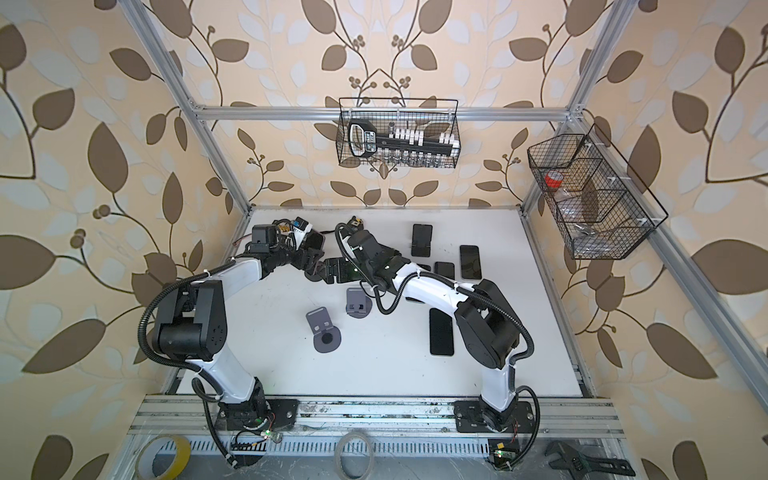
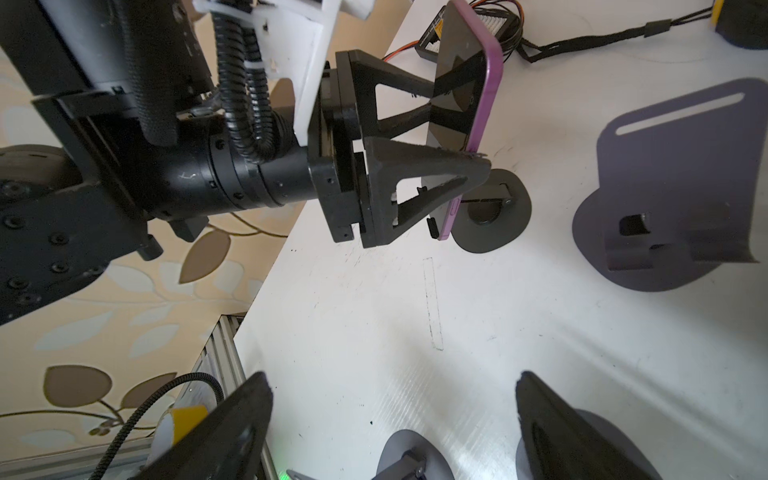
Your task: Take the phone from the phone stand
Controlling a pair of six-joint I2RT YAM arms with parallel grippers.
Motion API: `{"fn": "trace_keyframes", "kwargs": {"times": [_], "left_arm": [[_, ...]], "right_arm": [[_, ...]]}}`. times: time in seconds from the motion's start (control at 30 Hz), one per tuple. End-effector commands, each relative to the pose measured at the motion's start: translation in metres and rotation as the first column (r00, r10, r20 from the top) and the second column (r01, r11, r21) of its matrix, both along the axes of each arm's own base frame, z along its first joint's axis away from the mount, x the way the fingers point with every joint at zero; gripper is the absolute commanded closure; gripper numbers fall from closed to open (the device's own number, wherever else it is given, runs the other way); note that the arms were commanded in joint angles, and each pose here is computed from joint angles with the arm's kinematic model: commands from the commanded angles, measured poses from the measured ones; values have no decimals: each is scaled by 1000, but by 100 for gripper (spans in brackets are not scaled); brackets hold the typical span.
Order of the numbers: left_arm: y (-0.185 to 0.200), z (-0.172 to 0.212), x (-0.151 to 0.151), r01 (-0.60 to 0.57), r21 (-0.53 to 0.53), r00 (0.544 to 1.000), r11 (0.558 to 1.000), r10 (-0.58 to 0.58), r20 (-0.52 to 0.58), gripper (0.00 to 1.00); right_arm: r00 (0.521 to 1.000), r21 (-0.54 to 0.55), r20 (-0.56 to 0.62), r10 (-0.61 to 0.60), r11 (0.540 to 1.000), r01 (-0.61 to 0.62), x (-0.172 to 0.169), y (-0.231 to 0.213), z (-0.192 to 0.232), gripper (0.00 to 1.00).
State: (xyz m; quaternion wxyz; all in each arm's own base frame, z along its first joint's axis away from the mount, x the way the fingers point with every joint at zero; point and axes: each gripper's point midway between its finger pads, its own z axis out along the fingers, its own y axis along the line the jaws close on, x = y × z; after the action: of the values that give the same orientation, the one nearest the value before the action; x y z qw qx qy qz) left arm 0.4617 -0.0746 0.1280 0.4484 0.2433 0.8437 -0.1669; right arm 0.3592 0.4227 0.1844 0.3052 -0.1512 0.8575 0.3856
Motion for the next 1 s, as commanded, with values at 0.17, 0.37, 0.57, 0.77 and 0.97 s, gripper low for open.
{"fn": "trace_keyframes", "kwargs": {"times": [0.17,0.37,0.57,0.77,0.97], "left_arm": [[0,49,7,2,-40,995,999,2,104,48],[3,56,6,-18,-38,993,999,22,115,49],[6,63,6,-43,-41,992,998,47,120,50],[6,68,7,-51,-53,990,997,58,127,51],[5,73,9,-63,-80,989,995,73,125,52]], "right_arm": [[999,15,33,-15,1000,14,-5,0,21,8],[999,17,37,-15,1000,15,-5,-1,24,8],[999,14,35,-10,1000,10,-7,-1,22,8],[999,14,37,-11,1000,11,-8,-1,23,8],[999,14,38,-10,1000,10,-9,0,24,8]]}}
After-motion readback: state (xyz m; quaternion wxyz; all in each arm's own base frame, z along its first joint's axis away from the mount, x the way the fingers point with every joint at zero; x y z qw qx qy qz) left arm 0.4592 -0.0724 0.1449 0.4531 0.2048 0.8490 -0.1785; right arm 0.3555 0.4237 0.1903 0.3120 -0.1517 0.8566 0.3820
